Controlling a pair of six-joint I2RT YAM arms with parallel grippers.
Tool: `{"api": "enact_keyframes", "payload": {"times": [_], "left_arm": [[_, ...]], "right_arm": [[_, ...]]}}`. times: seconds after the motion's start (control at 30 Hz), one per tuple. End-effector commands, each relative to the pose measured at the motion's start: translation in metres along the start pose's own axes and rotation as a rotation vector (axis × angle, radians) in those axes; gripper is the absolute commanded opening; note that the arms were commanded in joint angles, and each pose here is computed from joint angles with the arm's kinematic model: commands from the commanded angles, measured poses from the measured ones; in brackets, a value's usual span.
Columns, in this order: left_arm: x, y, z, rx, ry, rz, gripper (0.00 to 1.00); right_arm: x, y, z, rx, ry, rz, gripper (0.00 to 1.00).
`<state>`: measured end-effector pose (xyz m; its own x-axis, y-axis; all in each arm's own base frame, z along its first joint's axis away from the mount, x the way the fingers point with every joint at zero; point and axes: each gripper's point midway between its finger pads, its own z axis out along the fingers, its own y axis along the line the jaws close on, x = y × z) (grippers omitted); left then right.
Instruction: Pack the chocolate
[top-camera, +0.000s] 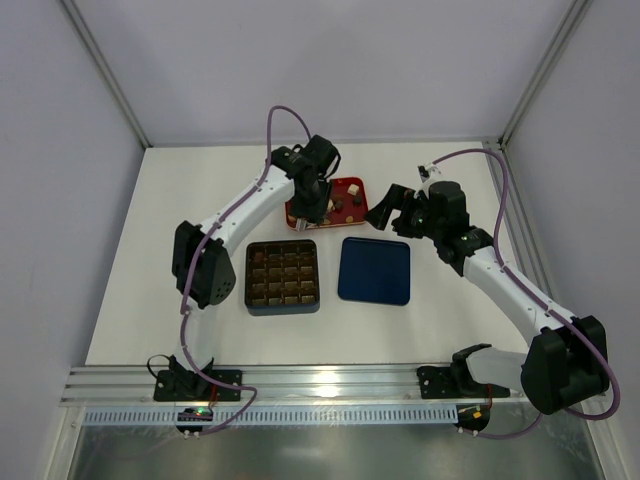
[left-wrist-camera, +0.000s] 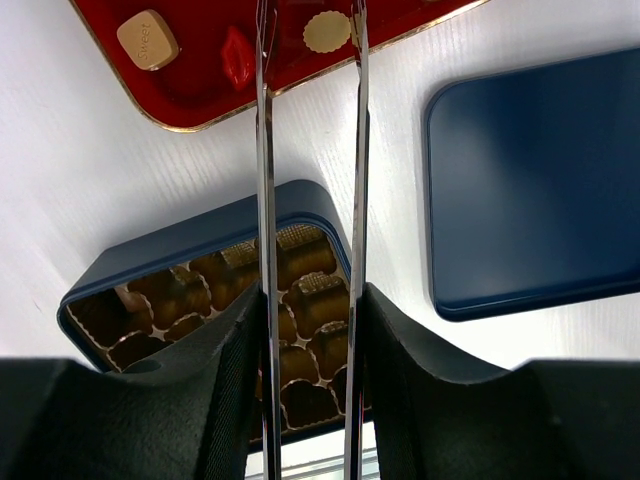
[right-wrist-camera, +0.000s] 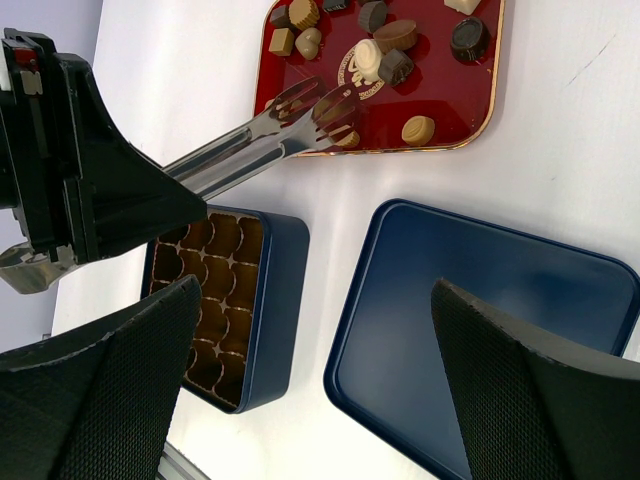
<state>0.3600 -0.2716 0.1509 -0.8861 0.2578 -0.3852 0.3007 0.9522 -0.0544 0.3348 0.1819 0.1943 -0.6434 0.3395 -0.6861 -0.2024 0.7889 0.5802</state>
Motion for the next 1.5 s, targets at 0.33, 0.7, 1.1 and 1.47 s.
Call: {"api": "enact_keyframes", "payload": {"times": [0.33, 0.7, 1.1, 1.47], "left_arm": [[0.005, -0.007, 0.000, 0.024, 0.027, 0.041, 0.43], [0.006, -0.008, 0.003, 0.019, 0.035, 0.051, 0.40], [0.001, -0.002, 0.003, -0.014, 0.017, 0.049, 0.36], [-0.004, 0.000, 0.004, -0.035, 0.003, 0.046, 0.31]], "right_arm": [[-0.012, 0.009, -0.002, -0.030, -0.047, -0.021, 0.96], [-0.012, 0.008, -0.001, -0.028, -0.047, -0.020, 0.96], [-0.011, 0.008, 0.000, -0.026, -0.044, -0.017, 0.96], [-0.010, 0.006, 0.001, -0.021, -0.040, -0.015, 0.96]]}}
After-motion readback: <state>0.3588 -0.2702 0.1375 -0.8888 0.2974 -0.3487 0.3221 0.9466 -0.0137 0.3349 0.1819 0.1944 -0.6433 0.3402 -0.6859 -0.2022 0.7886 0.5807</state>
